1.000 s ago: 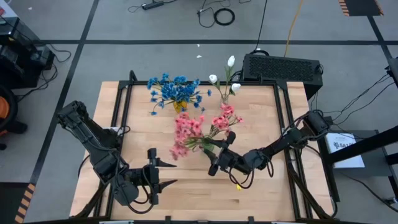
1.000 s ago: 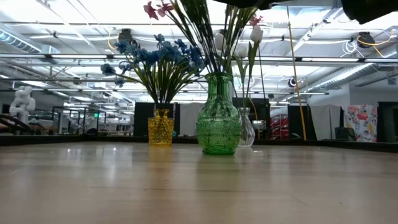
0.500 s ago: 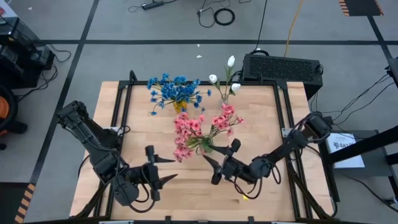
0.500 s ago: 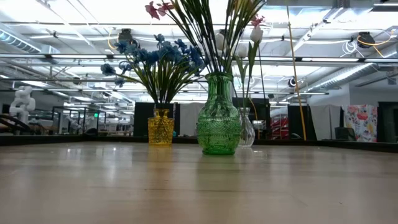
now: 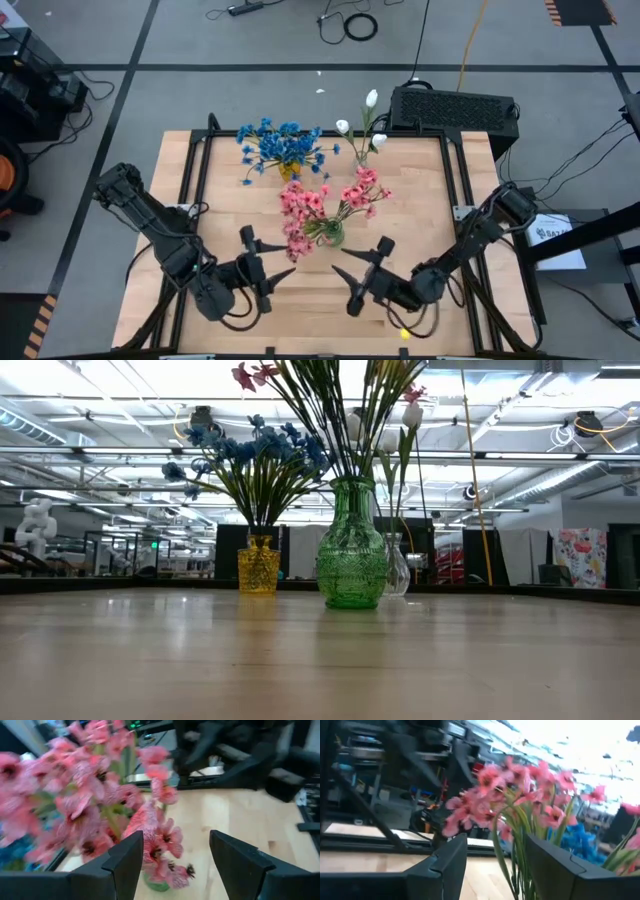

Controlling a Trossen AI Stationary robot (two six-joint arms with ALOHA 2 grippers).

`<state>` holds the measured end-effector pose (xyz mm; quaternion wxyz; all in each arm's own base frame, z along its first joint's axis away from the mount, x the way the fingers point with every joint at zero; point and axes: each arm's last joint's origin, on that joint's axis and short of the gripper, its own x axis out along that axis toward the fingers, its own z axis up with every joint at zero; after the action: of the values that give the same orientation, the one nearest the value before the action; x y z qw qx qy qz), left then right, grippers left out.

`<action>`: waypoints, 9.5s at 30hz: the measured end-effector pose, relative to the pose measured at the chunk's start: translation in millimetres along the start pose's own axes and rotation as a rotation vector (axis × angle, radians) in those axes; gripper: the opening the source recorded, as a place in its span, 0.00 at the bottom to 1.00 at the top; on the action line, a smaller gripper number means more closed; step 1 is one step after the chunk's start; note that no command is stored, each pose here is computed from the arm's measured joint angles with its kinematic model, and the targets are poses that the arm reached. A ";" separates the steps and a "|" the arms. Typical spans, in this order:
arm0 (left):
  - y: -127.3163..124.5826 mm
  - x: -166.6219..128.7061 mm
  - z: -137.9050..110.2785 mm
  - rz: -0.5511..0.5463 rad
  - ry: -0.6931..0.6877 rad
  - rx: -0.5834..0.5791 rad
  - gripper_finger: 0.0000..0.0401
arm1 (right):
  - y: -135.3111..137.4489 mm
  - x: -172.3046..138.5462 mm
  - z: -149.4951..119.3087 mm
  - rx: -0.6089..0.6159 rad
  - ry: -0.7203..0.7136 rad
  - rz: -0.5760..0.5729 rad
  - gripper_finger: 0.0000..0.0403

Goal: Sort flowers into vase by color
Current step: Put the pink flower into the green vase, then adjust the pink flowers in the green vase

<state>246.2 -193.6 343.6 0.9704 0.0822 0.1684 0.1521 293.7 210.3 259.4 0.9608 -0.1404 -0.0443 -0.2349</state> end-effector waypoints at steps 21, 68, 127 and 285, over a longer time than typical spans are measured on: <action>-18.2 -41.5 10.5 -0.153 -0.116 0.105 0.59 | -16.4 72.4 -7.8 -0.065 0.195 -0.082 0.43; -17.5 -42.1 6.0 -0.148 -0.089 0.126 0.59 | -9.0 27.7 26.9 -0.172 0.210 -0.238 0.00; -18.1 -42.1 4.6 -0.182 -0.072 0.114 0.59 | -27.2 -25.1 75.9 -0.134 0.241 -0.257 0.50; -19.5 70.2 -11.3 -0.044 -0.081 0.166 0.97 | -13.0 -65.6 73.9 -0.339 0.174 -0.021 0.66</action>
<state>310.4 -188.1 307.9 0.9694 0.1648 0.1430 0.1129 228.2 249.4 323.4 0.9211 -0.2790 0.0775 -0.2601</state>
